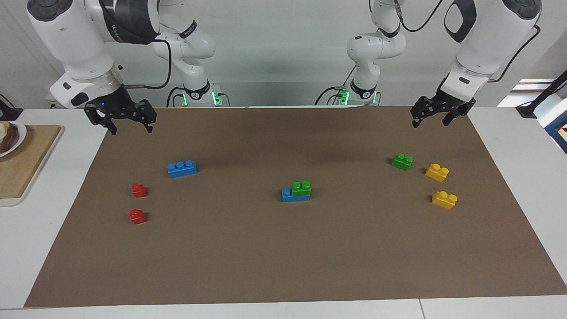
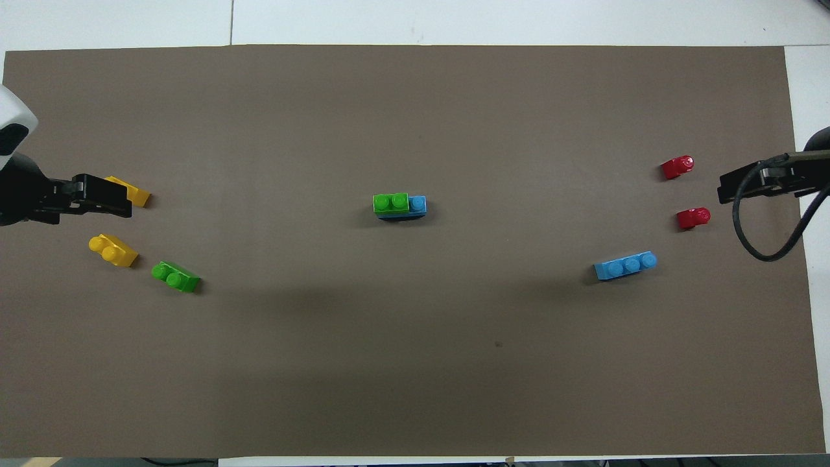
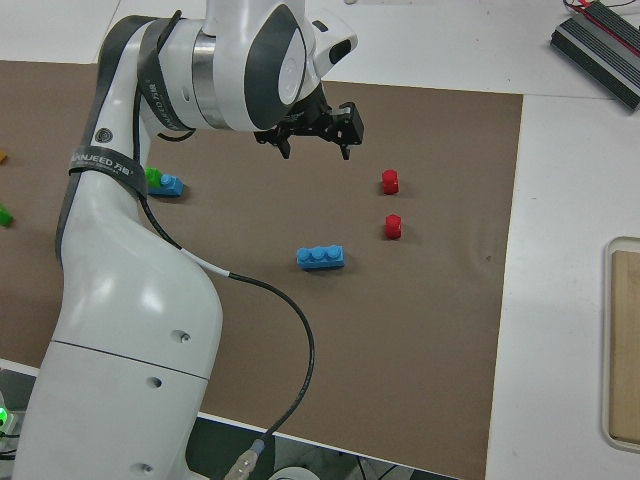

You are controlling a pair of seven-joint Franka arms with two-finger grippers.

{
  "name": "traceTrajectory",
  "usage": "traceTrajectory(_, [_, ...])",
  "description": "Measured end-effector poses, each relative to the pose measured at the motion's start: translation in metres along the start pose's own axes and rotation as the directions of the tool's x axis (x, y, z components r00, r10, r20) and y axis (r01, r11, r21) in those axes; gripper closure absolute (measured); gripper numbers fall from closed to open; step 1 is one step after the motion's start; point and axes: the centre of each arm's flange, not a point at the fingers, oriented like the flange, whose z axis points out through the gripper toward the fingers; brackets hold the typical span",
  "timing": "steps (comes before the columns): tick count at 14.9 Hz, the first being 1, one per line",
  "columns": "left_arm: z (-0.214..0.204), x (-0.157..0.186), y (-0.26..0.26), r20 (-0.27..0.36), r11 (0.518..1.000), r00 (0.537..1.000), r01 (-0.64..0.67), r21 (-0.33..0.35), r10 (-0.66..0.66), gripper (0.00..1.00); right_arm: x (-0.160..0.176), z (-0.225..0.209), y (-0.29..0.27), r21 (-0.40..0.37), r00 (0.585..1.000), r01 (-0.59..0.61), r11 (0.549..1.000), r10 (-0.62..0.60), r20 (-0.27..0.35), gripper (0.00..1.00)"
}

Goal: Remove green block with left arm and hold with right

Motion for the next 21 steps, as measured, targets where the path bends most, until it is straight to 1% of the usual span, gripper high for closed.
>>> traceTrajectory(5, [0.000,0.000,0.001,0.000,1.000,1.000,-0.002,0.000,0.002,0.00,0.000,0.000,0.000,0.000,1.000,-0.001,1.000,0.001,-0.002,0.00])
traceTrajectory(9, [0.000,0.000,0.001,0.000,1.000,1.000,0.000,0.000,0.000,0.00,0.001,-0.001,0.003,-0.001,1.000,-0.006,1.000,0.006,-0.013,0.00])
traceTrajectory(10, [0.000,0.000,0.001,0.000,1.000,1.000,0.011,0.000,-0.011,0.00,0.002,-0.002,0.004,0.000,0.999,-0.020,1.000,0.020,-0.025,0.00])
traceTrajectory(11, [0.000,0.000,0.001,0.000,0.999,0.999,0.037,0.000,-0.037,0.00,0.005,-0.003,0.004,0.002,0.996,-0.072,0.997,0.072,-0.047,0.00])
traceTrajectory(12, [0.000,0.000,0.002,0.000,0.997,0.997,0.079,0.000,-0.079,0.00,0.007,-0.002,0.002,0.008,0.986,-0.155,0.988,0.155,-0.059,0.01])
traceTrajectory(13, [0.000,-0.001,0.005,0.001,0.991,0.991,0.136,-0.001,-0.136,0.00,0.008,0.002,-0.001,0.018,0.966,-0.250,0.968,0.251,-0.058,0.00])
traceTrajectory(14, [0.000,-0.001,0.011,0.002,0.981,0.981,0.195,-0.003,-0.195,0.00,0.010,0.007,-0.006,0.034,0.936,-0.347,0.937,0.348,-0.044,0.00])
traceTrajectory(15, [0.001,-0.002,0.021,0.003,0.966,0.966,0.257,-0.004,-0.257,0.00,0.012,0.014,-0.015,0.054,0.895,-0.444,0.894,0.445,-0.019,0.00])
traceTrajectory(16, [0.002,-0.004,0.035,0.003,0.947,0.947,0.321,-0.005,-0.321,0.00,0.016,0.023,-0.024,0.073,0.844,-0.536,0.841,0.537,0.014,0.00])
traceTrajectory(17, [0.003,-0.006,0.051,0.000,0.921,0.921,0.390,-0.010,-0.390,0.00,0.020,0.034,-0.033,0.089,0.778,-0.628,0.773,0.625,0.060,0.00])
traceTrajectory(18, [0.004,-0.007,0.068,-0.008,0.887,0.887,0.461,-0.019,-0.461,0.00,0.024,0.046,-0.042,0.100,0.699,-0.715,0.692,0.705,0.118,0.00])
traceTrajectory(20, [0.007,-0.011,0.101,-0.026,0.794,0.794,0.605,-0.050,-0.607,0.00,0.035,0.071,-0.063,0.107,0.491,-0.870,0.481,0.831,0.260,0.03])
traceTrajectory(21, [0.011,-0.014,0.116,-0.028,0.736,0.736,0.674,-0.065,-0.677,0.00,0.043,0.081,-0.075,0.103,0.397,-0.917,0.385,0.865,0.307,0.00])
